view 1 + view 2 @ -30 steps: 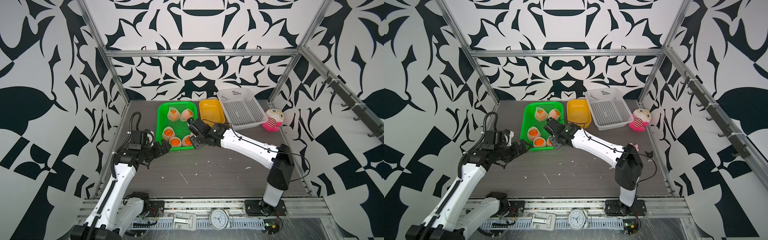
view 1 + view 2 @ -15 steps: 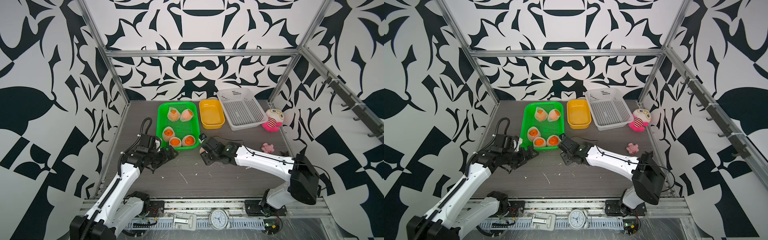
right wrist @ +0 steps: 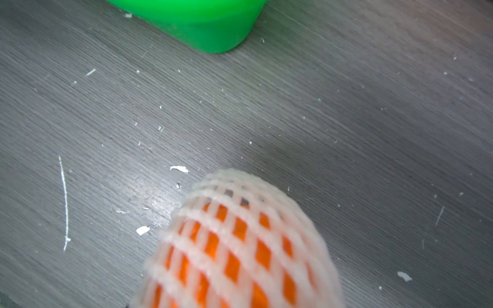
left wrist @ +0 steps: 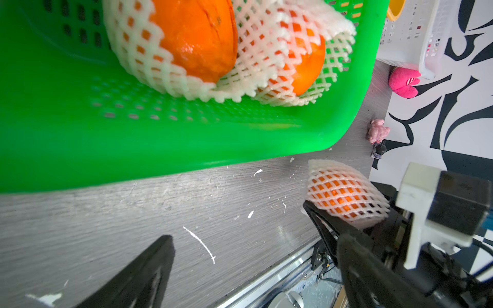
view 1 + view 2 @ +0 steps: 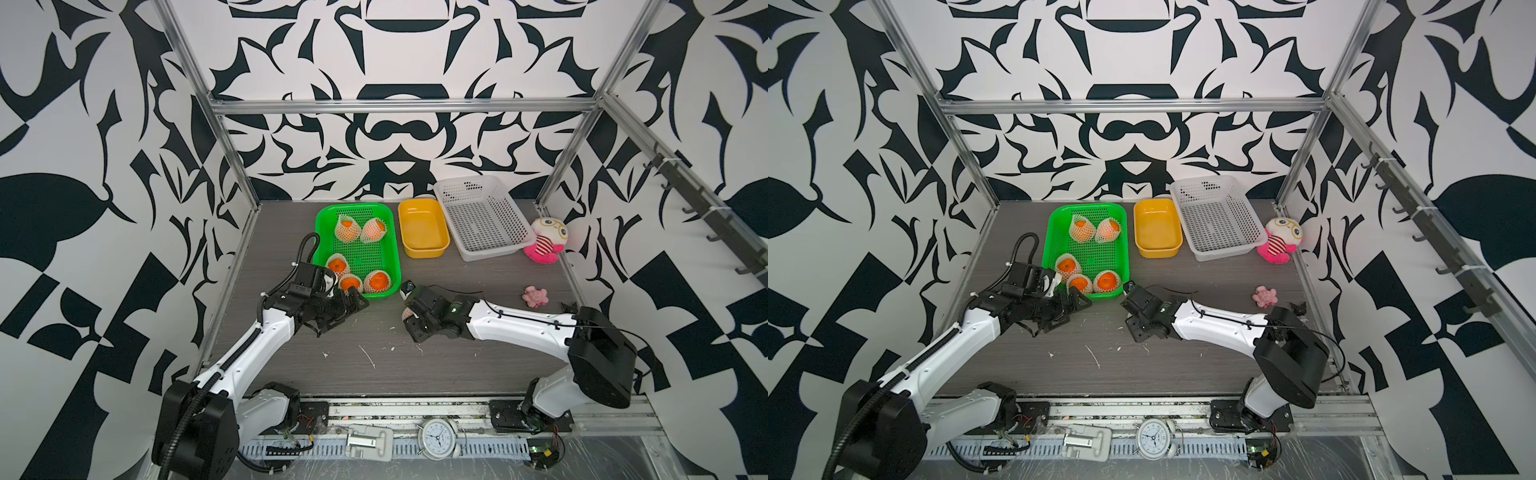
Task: Remove foam nets from oranges
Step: Move the basket to the center of the board.
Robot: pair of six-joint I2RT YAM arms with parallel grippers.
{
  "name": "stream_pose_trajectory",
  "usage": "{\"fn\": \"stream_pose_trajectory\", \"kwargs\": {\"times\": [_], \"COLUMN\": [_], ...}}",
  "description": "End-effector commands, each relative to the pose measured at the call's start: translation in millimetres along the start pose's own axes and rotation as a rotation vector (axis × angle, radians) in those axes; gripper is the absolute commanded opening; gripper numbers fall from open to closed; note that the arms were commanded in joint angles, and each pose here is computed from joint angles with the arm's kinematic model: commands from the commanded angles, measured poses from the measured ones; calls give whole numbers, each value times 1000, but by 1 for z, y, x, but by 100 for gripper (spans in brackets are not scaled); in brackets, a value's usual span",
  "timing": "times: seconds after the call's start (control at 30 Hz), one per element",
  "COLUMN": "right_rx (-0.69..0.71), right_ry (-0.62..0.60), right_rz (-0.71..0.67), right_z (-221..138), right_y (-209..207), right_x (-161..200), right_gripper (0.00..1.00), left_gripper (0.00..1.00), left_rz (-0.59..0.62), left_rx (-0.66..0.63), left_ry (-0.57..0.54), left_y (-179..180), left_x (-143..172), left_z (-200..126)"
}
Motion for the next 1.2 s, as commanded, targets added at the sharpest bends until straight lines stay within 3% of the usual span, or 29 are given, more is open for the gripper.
{"fn": "stream_pose_trajectory", "kwargs": {"times": [0.0,0.97,1.17], "right_rx": [-32,-36,-27], "right_ry": [-28,76,115], "right_rz": [15,28,31], "right_z": [-4,11,16], "right_y": [2,3,3], "right_x": [-1,10,14], "right_gripper": [44,47,47], "left_gripper": [98,99,100], "left_rz": [28,21,15], "left_rx": [13,-4,-20], "left_ry": [-37,-30,-31], "left_y": [-6,-3,-2], "left_x": [-12,-80,-70], "left_z": [2,47,38]}}
Point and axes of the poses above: each gripper's point midway between its finger pads, its own z axis out along the fingers, its own y axis along the line the jaws close on, x = y × z, the point moved 10 cm from there along -z, back along the fingers, and after that the axes turned 8 degrees about z, right-handed, at the moved point
